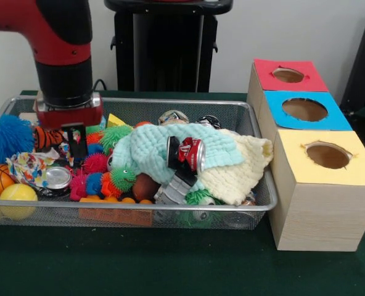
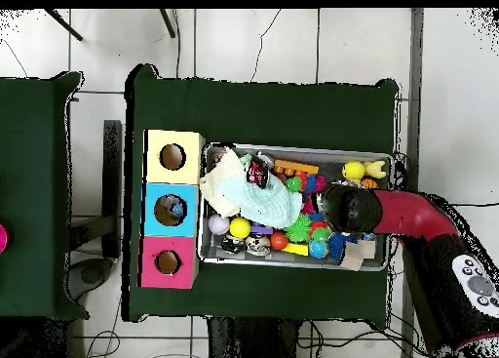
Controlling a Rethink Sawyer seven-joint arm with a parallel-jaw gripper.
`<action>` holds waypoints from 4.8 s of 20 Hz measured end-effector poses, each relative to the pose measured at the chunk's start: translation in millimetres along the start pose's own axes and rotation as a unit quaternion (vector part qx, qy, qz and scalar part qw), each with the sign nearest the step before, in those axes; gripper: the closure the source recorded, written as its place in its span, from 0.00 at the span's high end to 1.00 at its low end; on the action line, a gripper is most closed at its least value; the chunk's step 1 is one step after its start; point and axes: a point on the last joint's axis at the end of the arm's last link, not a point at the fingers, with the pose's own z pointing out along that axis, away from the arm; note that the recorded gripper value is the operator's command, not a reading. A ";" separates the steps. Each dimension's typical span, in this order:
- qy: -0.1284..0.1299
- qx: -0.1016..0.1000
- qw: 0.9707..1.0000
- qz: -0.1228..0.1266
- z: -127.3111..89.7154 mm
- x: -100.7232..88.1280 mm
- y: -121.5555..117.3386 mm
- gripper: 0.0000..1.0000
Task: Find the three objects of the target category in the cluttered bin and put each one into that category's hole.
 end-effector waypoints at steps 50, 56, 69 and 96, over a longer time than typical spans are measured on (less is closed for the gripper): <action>0.038 0.054 0.997 0.025 39.8 81.6 41.7 0.00; 0.048 0.050 0.995 0.065 33.7 63.8 90.6 0.00; 0.069 0.027 0.979 0.190 29.9 46.0 208.6 0.00; 0.040 0.039 0.952 0.302 27.3 109.2 -35.3 0.00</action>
